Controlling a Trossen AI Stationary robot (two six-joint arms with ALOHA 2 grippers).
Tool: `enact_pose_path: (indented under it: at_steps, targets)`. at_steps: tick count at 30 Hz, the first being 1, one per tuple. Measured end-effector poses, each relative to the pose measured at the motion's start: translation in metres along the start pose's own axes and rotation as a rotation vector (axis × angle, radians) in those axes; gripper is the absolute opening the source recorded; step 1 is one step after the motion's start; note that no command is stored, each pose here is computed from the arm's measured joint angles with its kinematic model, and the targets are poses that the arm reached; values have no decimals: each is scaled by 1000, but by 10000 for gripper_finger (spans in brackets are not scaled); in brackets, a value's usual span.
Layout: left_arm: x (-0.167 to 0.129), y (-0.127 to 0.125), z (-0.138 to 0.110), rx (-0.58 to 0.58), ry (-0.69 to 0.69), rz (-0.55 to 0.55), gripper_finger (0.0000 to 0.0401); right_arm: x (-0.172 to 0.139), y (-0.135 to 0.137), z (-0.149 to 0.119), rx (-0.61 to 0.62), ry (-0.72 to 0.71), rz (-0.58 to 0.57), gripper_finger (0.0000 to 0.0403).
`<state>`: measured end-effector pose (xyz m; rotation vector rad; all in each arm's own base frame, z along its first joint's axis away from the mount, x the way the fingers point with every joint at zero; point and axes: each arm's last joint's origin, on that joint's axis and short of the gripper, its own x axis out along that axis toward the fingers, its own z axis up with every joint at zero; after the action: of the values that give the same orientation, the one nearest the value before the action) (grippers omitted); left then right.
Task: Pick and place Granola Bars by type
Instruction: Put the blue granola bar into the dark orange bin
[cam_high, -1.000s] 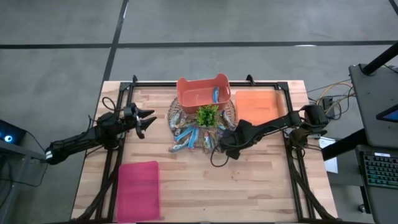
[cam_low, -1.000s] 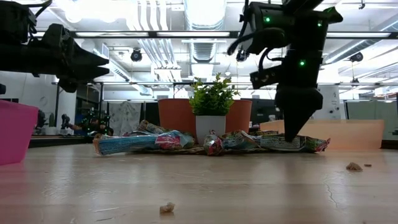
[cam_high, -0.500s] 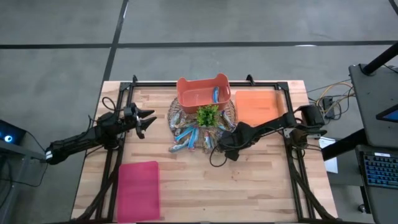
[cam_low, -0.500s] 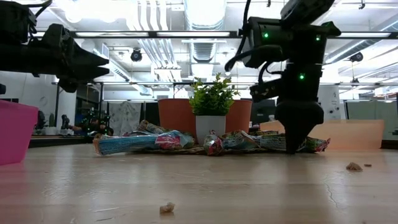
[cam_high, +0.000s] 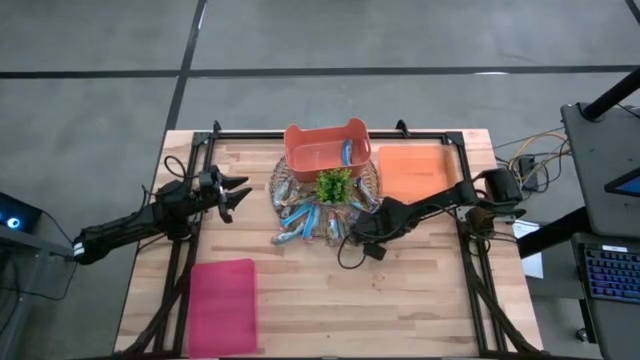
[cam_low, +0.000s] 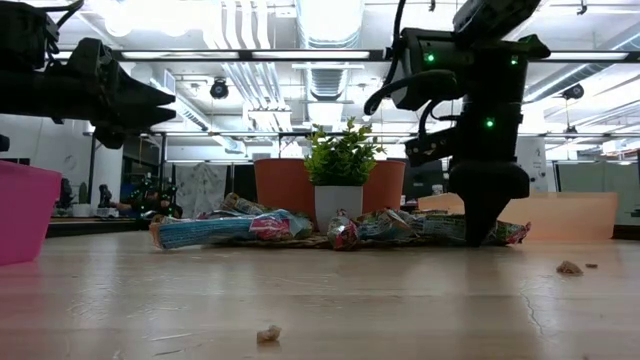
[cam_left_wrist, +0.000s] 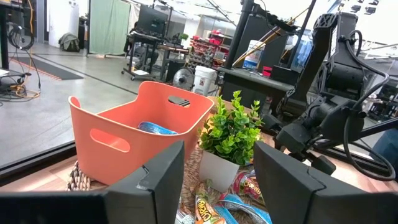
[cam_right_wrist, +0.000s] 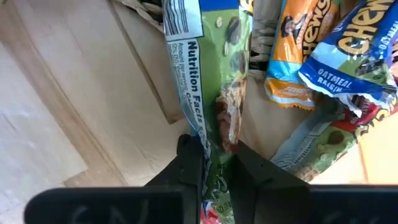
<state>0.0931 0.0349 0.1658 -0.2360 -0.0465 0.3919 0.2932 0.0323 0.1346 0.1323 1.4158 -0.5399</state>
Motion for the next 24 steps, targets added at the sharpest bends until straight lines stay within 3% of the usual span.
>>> enact_pose_path:
  at_steps: [8,24]
  targets:
    - [0,0,0,0,0,0,174,-35,-7,-3,-26,59,-23,28]
    - [0,0,0,0,1,0,174,-120,-21,18,3,10,20,24]
